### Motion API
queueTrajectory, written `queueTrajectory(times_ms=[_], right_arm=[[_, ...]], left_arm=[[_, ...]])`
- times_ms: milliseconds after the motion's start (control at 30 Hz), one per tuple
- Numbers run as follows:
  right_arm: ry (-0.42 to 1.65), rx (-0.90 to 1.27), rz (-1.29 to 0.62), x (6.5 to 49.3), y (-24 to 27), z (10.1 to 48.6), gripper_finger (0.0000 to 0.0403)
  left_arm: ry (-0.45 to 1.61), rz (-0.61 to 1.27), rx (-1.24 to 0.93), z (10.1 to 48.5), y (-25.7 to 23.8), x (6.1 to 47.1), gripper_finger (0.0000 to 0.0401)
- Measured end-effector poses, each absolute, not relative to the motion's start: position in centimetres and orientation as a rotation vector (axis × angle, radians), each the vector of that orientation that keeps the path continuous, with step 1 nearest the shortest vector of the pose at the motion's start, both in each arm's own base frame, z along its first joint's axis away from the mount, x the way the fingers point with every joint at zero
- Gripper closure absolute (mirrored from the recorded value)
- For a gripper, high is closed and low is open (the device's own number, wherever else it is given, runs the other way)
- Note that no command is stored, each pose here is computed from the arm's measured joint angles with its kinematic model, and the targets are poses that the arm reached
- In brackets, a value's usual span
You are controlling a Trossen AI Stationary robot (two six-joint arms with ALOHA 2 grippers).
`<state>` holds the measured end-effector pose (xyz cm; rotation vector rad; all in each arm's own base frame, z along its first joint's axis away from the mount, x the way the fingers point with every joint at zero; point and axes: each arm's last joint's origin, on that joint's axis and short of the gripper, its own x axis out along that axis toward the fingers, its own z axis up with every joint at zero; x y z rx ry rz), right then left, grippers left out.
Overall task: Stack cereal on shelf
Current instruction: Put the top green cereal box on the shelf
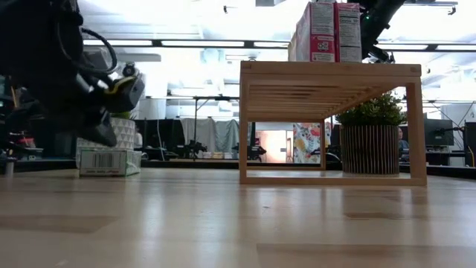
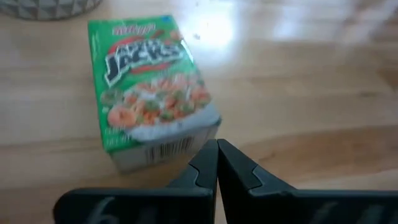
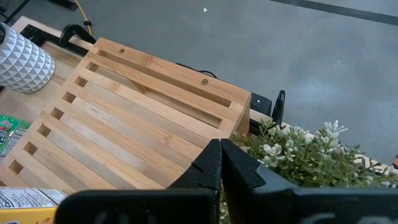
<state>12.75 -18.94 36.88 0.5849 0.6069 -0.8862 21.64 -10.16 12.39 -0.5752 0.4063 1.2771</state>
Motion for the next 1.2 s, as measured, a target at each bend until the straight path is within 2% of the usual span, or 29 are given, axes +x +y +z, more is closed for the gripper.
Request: queueTrajectory(times_ms=[233, 400, 467, 633, 733, 833, 1033, 1200], right_arm=[[0.606, 0.588, -0.888, 12.7, -18.9, 36.9, 0.0403], [0.604, 0.593, -0.889, 12.7, -18.9, 36.9, 0.0403], [0.604, 0.593, -0.889, 12.7, -18.9, 36.9, 0.0403], [0.604, 0.593, -0.889, 12.7, -18.9, 36.9, 0.0403], [0.606, 0.588, -0.898, 12.7, -19.0, 36.9, 0.0403], [0.607, 0.587, -0.901, 12.7, -19.0, 36.9, 0.0403], [0.601, 0.607, -0.908, 12.7, -18.9, 36.9, 0.0403], [0.599, 0.612, -0.91, 12.7, -18.9, 36.9, 0.0403]], left_arm=[[0.486, 1.274, -0.652, 10.0, -11.5, 22.0, 0.0401], [0.473, 1.249, -0.695, 9.7, -12.0, 22.6, 0.0401], [0.468, 1.249, -0.656, 10.9, -12.1, 22.5, 0.0401], [0.372, 1.237, -0.411, 15.3, -11.1, 21.5, 0.0401], [0.326, 1.215, -0.268, 16.5, -10.3, 21.0, 0.0401], [0.313, 1.205, -0.18, 15.8, -9.6, 21.0, 0.0401], [0.287, 1.214, -0.156, 13.7, -8.6, 21.5, 0.0401], [0.317, 1.23, -0.244, 12.6, -8.8, 21.7, 0.0401]])
